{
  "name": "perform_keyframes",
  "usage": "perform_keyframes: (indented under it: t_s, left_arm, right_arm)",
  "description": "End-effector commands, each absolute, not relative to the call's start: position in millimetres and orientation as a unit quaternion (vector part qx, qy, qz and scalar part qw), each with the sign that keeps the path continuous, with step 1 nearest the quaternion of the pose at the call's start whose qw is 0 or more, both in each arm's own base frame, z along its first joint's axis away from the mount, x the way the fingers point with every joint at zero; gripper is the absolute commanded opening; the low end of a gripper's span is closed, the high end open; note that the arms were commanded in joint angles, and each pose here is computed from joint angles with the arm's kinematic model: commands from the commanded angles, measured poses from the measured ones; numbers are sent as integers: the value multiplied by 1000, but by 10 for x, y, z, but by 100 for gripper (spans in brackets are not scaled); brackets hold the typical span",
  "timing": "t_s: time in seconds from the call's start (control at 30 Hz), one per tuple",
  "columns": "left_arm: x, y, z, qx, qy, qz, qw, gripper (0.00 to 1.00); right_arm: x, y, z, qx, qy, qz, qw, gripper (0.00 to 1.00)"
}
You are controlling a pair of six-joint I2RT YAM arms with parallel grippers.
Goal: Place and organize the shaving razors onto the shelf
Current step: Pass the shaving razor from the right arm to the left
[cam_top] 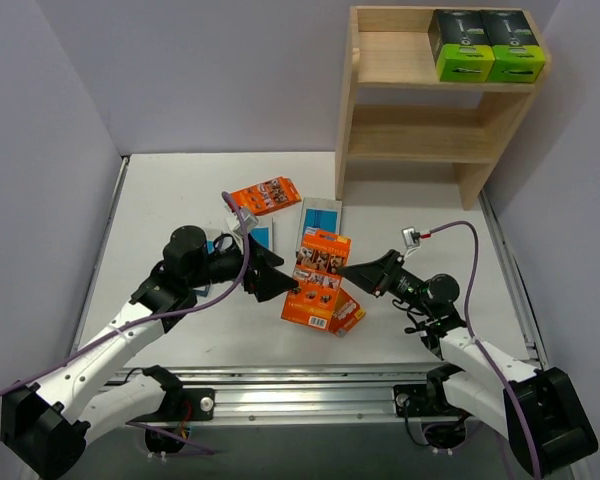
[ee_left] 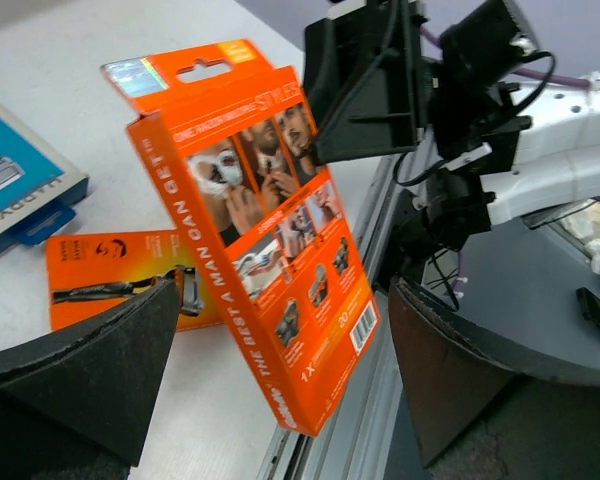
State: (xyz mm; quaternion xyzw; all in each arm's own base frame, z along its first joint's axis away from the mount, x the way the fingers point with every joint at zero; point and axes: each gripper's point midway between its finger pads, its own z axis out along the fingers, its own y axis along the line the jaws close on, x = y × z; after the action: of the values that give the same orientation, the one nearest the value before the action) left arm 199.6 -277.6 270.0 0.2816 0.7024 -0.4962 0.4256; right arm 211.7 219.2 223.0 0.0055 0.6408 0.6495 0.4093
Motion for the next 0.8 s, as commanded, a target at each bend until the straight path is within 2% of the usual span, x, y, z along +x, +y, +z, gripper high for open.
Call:
perform_keyframes:
  t_s: [0.0, 0.13, 0.2, 0.33, 0.4, 0.77]
  left_arm:
    - [1910, -2888, 2975, 283, 654, -557, 427, 95]
    - [2006, -2911, 2737, 277, 691, -534, 401, 98]
    - [2124, -2872, 2680, 259, 710, -509, 412, 100]
    - [2240, -2785, 2571, 238, 736, -471, 424, 100]
    - [2221, -2764, 2438, 234, 756, -461, 401, 100]
    - [1865, -3077, 2792, 270, 648, -620, 351, 100]
  right_arm:
    - [1786, 2095, 3074, -96, 490, 700, 510, 0]
    - [1726, 2083, 3124, -102, 481, 705, 511, 0]
    - [1727, 2085, 3105, -103, 487, 699, 513, 0]
    - [1734, 2086, 3084, -103, 495, 691, 516, 0]
    - [1727, 2083, 3093, -105, 493, 691, 518, 0]
    - [1602, 2082, 3259, -116, 453, 716, 519, 0]
